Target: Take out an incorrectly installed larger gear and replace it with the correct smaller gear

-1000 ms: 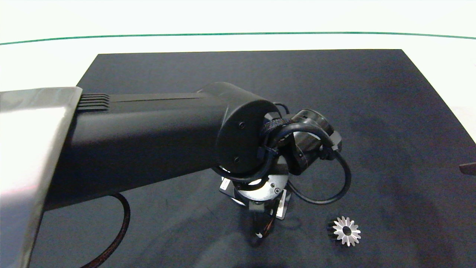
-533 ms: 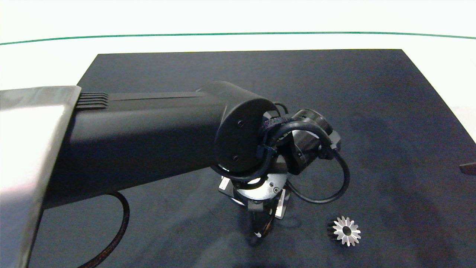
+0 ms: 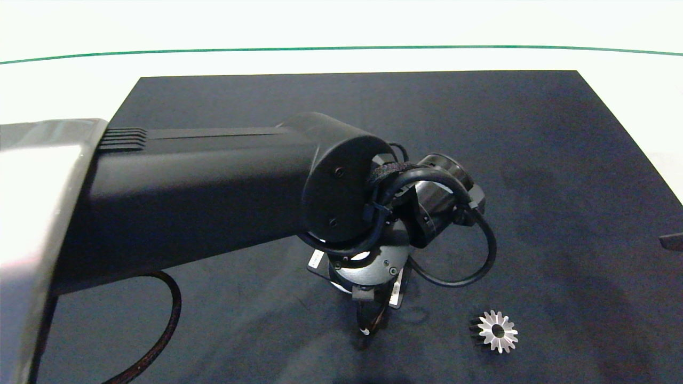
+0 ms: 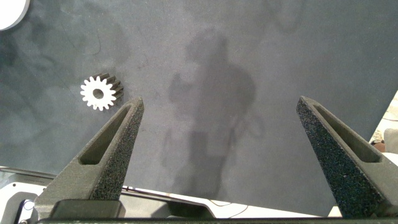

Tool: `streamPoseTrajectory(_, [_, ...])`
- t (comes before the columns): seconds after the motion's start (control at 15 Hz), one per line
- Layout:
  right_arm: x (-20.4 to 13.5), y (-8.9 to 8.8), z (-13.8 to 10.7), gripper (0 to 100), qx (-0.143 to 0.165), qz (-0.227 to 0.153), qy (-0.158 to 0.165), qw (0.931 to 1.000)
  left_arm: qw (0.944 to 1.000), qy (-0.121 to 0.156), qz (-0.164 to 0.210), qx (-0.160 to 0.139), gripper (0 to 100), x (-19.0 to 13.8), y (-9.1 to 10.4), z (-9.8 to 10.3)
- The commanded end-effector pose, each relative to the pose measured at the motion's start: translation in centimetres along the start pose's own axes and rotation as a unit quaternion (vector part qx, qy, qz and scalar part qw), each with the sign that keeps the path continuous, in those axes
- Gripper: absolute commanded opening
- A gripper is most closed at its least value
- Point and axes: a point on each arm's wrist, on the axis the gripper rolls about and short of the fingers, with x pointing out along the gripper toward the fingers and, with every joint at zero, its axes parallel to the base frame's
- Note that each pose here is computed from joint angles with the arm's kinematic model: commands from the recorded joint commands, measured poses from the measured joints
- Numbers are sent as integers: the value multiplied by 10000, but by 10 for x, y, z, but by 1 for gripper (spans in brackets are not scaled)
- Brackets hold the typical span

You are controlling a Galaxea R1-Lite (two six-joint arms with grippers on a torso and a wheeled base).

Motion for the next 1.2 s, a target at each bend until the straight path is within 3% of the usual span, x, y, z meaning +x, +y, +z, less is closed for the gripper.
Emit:
streamPoseTrajectory(0.07, [0, 0, -1, 100, -7, 9, 29, 10000, 10000, -1, -2, -30, 13, -2, -2, -2])
streamPoseTrajectory(0.6, [0, 0, -1, 100, -30, 10, 36, 10000, 9998, 117, 34, 131, 13, 13, -15, -5])
streamPoseTrajectory(1.2, [1, 1, -3, 100, -75, 52, 52, 9999, 10000, 50, 17, 38, 13, 5, -6, -2])
